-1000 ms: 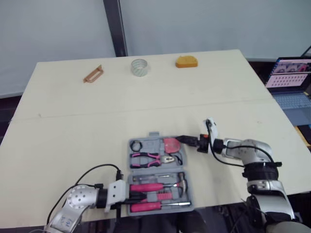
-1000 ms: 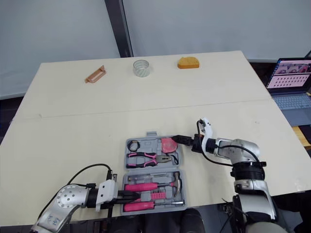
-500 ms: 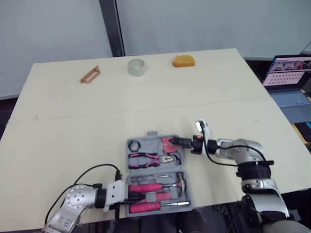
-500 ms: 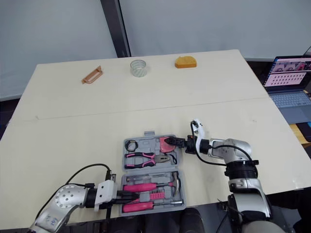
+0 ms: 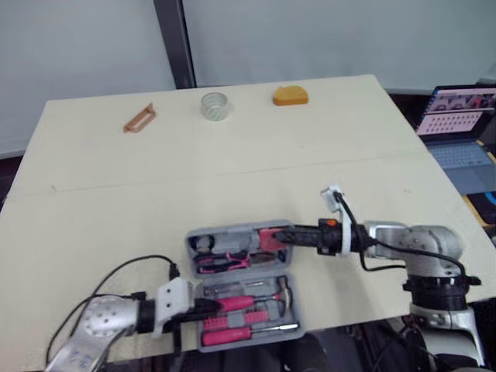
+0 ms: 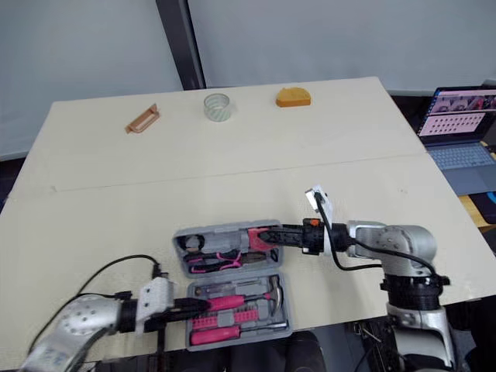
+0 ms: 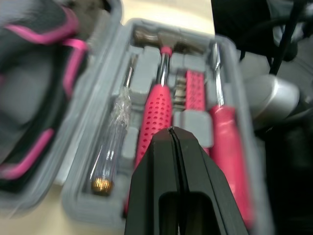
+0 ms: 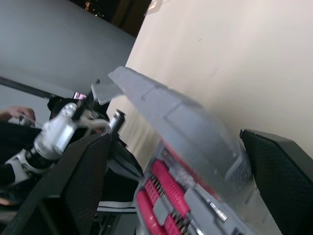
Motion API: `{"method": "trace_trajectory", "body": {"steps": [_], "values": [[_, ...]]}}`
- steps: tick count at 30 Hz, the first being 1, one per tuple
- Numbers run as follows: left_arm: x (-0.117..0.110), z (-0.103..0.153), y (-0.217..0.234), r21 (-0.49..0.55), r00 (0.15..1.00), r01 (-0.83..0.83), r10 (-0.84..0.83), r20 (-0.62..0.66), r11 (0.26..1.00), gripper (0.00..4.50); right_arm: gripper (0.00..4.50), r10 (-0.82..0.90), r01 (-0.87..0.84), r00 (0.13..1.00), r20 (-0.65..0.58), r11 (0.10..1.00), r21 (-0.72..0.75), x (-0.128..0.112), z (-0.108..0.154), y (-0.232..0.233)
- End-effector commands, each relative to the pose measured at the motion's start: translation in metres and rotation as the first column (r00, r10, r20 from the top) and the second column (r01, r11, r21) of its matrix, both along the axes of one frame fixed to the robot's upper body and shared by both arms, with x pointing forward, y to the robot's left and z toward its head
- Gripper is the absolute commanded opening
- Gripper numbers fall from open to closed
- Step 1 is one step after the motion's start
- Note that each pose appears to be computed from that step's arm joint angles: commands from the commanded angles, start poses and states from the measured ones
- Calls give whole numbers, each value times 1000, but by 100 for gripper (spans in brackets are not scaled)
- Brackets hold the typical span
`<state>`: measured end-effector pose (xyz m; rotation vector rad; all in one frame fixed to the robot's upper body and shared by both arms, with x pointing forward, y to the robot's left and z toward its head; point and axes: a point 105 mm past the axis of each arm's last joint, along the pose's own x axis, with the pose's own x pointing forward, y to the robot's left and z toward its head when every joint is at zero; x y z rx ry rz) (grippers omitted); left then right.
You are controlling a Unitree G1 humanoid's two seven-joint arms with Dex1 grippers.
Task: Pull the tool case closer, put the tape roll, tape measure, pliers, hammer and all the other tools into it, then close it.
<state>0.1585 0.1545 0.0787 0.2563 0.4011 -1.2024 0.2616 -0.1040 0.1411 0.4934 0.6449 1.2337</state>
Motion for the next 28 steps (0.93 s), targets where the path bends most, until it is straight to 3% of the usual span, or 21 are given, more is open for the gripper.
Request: {"method": "trace_trajectory", "body": {"steps": [1, 4, 6, 12, 15, 19, 28], "values": [[-35, 37, 18, -50, 978, -103, 91, -188, 993, 0, 447, 64, -64, 997, 45, 998, -14, -31, 14, -8], [-54, 47, 45, -10, 937, -205, 193, -290, 979, 0, 447, 68, -65, 997, 38, 996, -63, -51, 11, -21], [-53, 50, 69, 38, 937, -260, 261, -233, 965, 0, 447, 79, -73, 996, 40, 989, -129, -66, 7, -28], [-13, 43, 82, -1, 957, -285, 284, -60, 959, 0, 447, 65, -32, 992, 109, 960, -279, -83, -12, -41], [7, 36, 78, -13, 961, -277, 277, 9, 961, 0, 447, 14, 67, 972, 234, 940, -334, -78, -24, -50], [27, 31, 68, -38, 967, -242, 245, 65, 969, 0, 447, -34, 222, 879, 476, 911, -346, -61, -27, -67], [40, 20, 57, -25, 965, -231, 232, 121, 973, 0, 447, -27, 320, 763, 646, 883, -342, -49, -34, -85]]}}
